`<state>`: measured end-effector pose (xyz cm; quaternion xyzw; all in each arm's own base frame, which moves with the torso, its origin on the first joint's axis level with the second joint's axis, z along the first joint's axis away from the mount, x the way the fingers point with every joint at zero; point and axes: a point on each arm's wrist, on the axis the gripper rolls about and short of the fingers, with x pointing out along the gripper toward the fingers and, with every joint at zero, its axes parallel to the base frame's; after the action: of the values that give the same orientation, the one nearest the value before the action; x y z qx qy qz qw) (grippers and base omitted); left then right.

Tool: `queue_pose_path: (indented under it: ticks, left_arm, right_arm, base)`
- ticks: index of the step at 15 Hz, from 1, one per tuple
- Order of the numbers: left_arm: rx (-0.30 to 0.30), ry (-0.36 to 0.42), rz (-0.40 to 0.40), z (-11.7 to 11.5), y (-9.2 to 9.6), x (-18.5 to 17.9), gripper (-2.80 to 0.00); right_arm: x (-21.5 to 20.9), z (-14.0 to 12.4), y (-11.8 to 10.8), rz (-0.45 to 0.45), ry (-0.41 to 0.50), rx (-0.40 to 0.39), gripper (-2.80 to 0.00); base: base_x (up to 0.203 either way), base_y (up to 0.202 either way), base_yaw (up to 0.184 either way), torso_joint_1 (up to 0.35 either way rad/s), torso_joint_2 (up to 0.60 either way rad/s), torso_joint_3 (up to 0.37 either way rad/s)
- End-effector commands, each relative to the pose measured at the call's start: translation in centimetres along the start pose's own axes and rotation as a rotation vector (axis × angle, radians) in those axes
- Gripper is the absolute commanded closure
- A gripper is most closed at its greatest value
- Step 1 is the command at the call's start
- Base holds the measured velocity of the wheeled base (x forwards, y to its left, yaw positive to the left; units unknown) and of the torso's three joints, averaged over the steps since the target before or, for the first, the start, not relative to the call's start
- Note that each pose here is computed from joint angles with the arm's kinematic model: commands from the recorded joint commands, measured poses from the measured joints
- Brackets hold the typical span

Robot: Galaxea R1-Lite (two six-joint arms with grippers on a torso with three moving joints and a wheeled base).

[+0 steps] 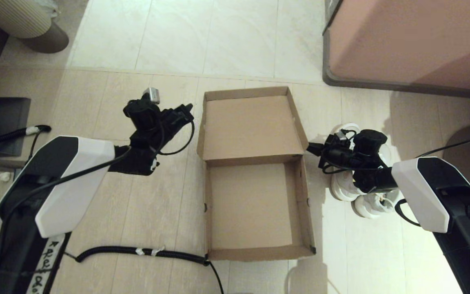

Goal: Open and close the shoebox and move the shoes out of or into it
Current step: Put the shoes into the shoe box

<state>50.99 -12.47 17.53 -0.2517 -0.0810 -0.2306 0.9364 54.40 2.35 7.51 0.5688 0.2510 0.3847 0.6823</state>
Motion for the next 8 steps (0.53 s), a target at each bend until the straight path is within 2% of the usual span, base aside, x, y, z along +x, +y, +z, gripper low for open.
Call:
queue_pose_path:
  ticks: [1,4,6,8]
  left_arm:
    - [-0.003,0.021,0.052,-1.7,2.3,-0.1,0.0]
    - [-0.018,0.111,0.191,-6.3,6.4,-0.7,0.0]
    - [-0.031,0.18,0.235,-8.1,7.3,-1.0,0.0]
    - [-0.049,0.221,0.242,-8.8,6.9,-0.9,0.0]
  right_arm:
    - [0.1,-0.1,0.1,0.005,0.007,0.003,0.0]
    - [0.2,-0.1,0.2,0.006,0.008,0.002,0.0]
    - [0.2,-0.1,0.3,0.007,0.008,-0.006,0.0]
    - [0.2,-0.2,0.2,0.005,0.01,-0.016,0.0]
  base:
    - [0.0,0.0,0.0,0.0,0.0,0.0]
    - [0.0,0.0,0.0,0.0,0.0,0.0]
    - [0.0,0.0,0.0,0.0,0.0,0.0]
    - [0.0,0.0,0.0,0.0,0.0,0.0]
